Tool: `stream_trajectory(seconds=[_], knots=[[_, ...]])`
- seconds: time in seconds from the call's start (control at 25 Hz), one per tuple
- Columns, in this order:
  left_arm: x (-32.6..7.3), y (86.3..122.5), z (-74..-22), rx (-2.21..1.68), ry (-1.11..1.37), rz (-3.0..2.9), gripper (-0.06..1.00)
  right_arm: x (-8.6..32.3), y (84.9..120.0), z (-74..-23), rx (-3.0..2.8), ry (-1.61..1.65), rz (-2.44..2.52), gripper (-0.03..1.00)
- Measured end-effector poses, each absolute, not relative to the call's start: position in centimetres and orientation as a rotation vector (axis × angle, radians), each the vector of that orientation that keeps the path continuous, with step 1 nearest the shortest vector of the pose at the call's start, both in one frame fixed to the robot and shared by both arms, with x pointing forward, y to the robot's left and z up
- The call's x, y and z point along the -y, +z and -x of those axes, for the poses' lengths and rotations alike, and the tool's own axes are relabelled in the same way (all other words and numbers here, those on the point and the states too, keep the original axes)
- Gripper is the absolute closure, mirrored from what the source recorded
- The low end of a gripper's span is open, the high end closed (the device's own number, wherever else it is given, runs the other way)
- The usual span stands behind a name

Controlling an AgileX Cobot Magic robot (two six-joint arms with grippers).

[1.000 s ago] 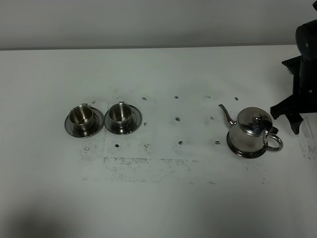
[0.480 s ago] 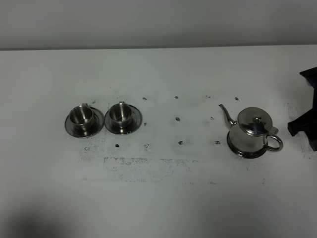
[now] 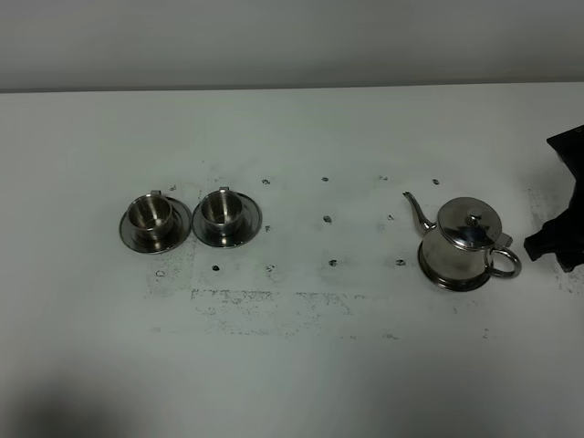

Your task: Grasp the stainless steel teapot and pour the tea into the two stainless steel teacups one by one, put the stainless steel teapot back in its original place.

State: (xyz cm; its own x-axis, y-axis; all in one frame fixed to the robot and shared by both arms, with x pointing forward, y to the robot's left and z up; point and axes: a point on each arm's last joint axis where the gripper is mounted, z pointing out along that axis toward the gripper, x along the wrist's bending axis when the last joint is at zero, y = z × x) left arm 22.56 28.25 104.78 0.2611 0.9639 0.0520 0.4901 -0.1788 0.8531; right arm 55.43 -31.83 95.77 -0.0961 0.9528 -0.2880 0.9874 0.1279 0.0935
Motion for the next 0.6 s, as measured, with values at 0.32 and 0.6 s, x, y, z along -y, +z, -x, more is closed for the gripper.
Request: stream_trajectory(seconds=[0.32,0.6], knots=[[-28.2,104.8,-22.6,-1.329,0.809,-1.792,0.3,32.7,92.9,-56.7,-2.007,-0.264,-1.907,0.38],[-28.2,104.8,-22.6,-1.329,0.809,-1.792,0.3,31.6,92.8,-57.2,-2.027,-0.179,-1.88,0.38]])
